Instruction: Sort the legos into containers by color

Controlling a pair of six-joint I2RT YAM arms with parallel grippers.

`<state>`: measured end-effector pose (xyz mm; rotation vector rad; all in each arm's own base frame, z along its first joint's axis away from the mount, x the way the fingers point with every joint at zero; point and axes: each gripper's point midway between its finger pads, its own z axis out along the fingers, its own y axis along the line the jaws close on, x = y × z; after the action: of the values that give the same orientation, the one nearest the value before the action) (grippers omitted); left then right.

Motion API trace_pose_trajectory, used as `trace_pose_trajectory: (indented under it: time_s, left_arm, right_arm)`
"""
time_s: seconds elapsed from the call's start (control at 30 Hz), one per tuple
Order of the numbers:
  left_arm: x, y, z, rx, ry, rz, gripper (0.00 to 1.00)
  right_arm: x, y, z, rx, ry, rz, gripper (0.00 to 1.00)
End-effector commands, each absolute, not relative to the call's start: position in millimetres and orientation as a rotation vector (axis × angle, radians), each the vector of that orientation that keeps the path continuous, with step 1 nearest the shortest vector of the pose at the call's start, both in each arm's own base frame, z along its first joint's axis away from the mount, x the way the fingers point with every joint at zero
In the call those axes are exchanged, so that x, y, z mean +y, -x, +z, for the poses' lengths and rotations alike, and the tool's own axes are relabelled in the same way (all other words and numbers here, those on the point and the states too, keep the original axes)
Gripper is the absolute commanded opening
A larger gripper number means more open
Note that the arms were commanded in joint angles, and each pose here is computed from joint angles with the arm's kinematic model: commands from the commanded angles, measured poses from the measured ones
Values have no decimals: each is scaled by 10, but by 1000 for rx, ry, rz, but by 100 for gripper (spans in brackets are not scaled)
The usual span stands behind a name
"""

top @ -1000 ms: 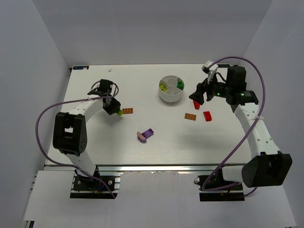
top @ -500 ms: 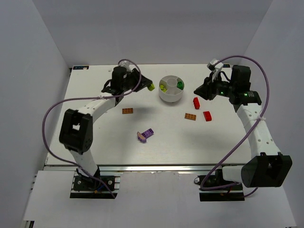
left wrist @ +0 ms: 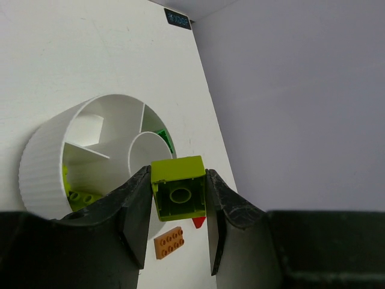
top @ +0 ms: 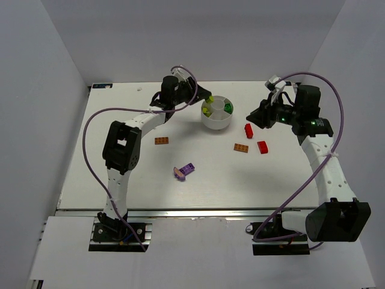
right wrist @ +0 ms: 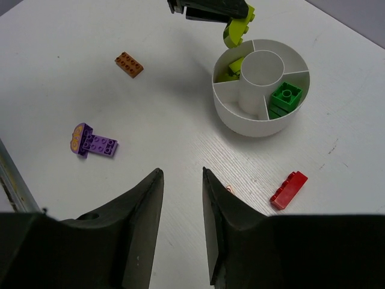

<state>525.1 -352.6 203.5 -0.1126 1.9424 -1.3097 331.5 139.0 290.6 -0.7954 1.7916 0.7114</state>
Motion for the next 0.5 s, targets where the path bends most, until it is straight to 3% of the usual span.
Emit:
trace_pose_trajectory:
  time_s: [0.0, 0.47]
  left_arm:
    - [-3556, -5306, 2358, 1867, 82, -1356, 3]
    - [-3532, -5278, 1953, 1960, 85, -1313, 17]
  right_arm:
    - [1392, -3306, 3020, 1743, 803, 712, 38]
    - [1363, -3347, 2994, 1756, 789, 708, 43]
